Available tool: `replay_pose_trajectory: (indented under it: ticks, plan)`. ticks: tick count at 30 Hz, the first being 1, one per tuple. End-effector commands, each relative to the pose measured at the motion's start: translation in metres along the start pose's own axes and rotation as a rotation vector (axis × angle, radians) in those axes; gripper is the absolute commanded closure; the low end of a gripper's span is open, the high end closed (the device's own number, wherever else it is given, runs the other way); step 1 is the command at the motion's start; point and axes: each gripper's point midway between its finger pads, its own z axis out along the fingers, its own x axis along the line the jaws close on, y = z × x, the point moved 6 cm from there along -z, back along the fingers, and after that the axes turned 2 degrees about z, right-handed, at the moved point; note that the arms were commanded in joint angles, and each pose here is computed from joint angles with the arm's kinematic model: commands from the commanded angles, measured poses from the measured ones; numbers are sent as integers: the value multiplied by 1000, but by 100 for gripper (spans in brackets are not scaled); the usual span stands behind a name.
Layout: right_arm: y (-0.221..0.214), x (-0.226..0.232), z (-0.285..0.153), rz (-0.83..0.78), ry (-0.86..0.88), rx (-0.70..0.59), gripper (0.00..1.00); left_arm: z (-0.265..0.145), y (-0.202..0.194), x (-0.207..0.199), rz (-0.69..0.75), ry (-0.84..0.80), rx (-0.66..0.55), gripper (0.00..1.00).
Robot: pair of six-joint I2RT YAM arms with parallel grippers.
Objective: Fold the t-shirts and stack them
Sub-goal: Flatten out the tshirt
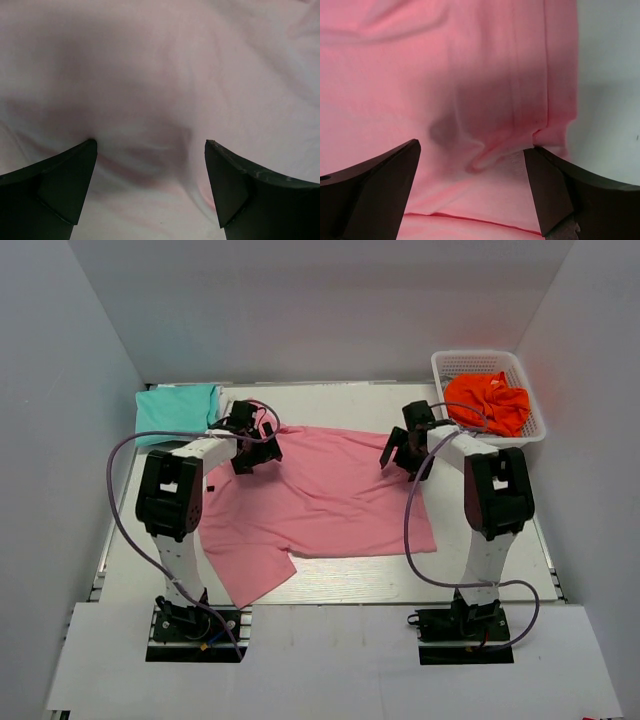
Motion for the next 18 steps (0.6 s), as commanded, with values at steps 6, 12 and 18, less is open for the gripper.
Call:
replay_pose_trajectory:
  ticks: [6,12,18]
  plan:
    - [34,-38,36,153,-198,5,10,23,9,23,-3,151,4,0]
    - [59,-41,11,139,-283,-94,10,29,22,6,3,59,-3,0]
    - [63,-38,-23,16,-284,-202,10,23,37,-16,22,-47,-39,0]
